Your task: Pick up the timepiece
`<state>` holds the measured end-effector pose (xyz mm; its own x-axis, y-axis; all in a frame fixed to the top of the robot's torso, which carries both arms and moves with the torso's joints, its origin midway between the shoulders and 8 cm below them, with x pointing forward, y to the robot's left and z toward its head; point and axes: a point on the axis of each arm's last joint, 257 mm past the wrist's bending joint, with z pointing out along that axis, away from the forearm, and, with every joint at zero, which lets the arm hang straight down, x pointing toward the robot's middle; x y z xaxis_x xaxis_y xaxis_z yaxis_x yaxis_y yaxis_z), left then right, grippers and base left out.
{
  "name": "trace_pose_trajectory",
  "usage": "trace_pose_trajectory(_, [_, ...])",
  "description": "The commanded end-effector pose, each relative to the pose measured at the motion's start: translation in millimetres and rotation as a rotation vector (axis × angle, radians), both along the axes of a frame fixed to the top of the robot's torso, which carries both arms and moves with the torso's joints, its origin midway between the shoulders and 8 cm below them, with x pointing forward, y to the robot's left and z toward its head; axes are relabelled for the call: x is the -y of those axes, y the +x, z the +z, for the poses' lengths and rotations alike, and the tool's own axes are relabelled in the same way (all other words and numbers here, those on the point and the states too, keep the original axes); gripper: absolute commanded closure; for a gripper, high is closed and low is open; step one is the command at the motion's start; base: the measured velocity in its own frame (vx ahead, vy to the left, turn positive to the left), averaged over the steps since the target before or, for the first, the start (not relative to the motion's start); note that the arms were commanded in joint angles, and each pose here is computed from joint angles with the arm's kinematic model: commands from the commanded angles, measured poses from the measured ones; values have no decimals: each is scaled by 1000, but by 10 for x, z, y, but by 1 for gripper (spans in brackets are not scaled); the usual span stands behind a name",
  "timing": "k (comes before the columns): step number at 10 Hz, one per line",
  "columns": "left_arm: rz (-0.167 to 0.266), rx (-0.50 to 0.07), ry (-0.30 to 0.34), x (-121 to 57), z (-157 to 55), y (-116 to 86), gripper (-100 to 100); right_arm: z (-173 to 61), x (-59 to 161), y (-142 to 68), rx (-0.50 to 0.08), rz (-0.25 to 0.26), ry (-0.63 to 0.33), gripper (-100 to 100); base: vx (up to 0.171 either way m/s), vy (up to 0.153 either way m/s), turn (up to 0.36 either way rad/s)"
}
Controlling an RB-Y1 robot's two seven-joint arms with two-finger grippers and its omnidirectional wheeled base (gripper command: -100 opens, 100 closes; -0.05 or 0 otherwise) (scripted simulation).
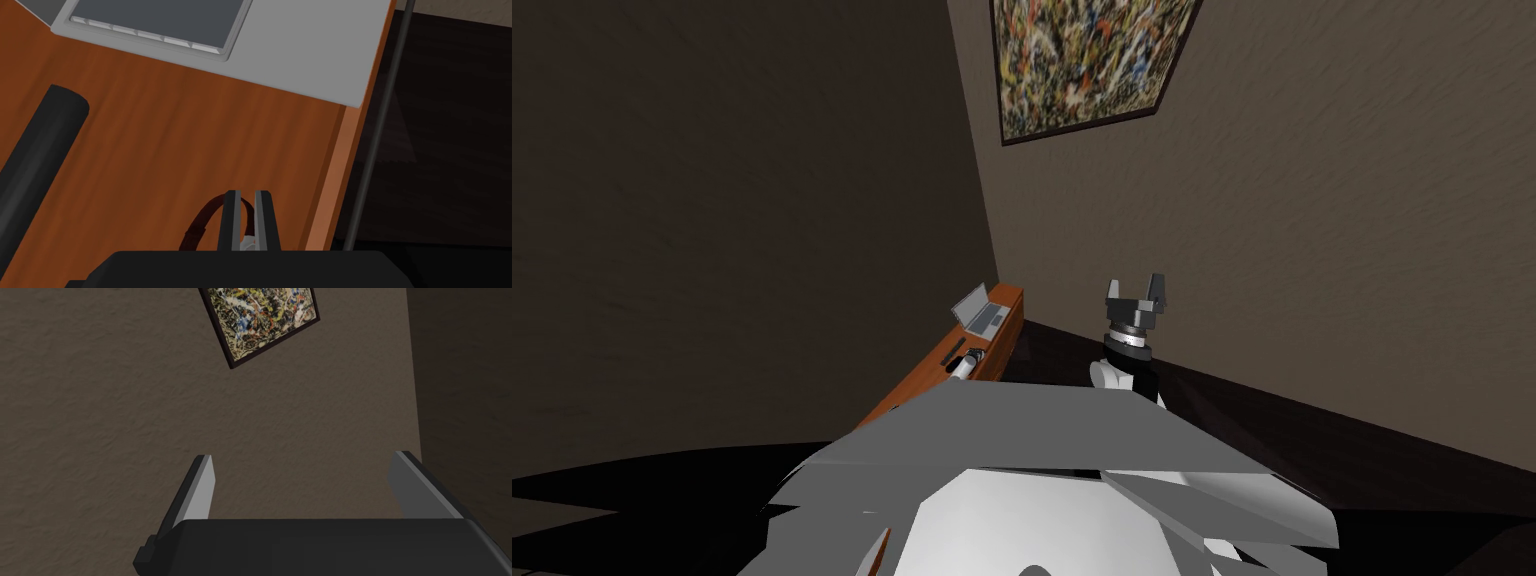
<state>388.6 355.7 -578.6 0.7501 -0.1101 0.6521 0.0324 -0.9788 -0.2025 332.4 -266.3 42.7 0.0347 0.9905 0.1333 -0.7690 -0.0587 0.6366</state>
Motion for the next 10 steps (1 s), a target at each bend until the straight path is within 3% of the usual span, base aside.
trace_pose_trajectory(1, [-25, -1, 2, 39, 32, 77, 100, 0, 0, 0, 0, 0, 0, 0, -19, -39, 276])
trace_pose_trajectory(3, [-69, -1, 2, 128, 83, 208, 100, 0, 0, 0, 0, 0, 0, 0, -23, -55, 213])
trace_pose_trajectory(5, [-69, -1, 2, 128, 83, 208, 100, 0, -1, 0, 0, 0, 0, 0, -7, -21, 12])
trace_pose_trajectory(7, [-112, -1, -7, 274, 110, 301, 100, 0, 0, 0, 0, 0, 0, 0, -8, -21, 166])
trace_pose_trajectory(9, [-99, -1, 1, 206, 114, 289, 100, 0, -1, 0, 0, 0, 0, 0, -3, -6, -10])
trace_pose_trajectory(10, [-100, -2, 0, 206, 114, 290, 0, 0, 0, 0, 0, 0, 0, 0, 0, 0, 0])
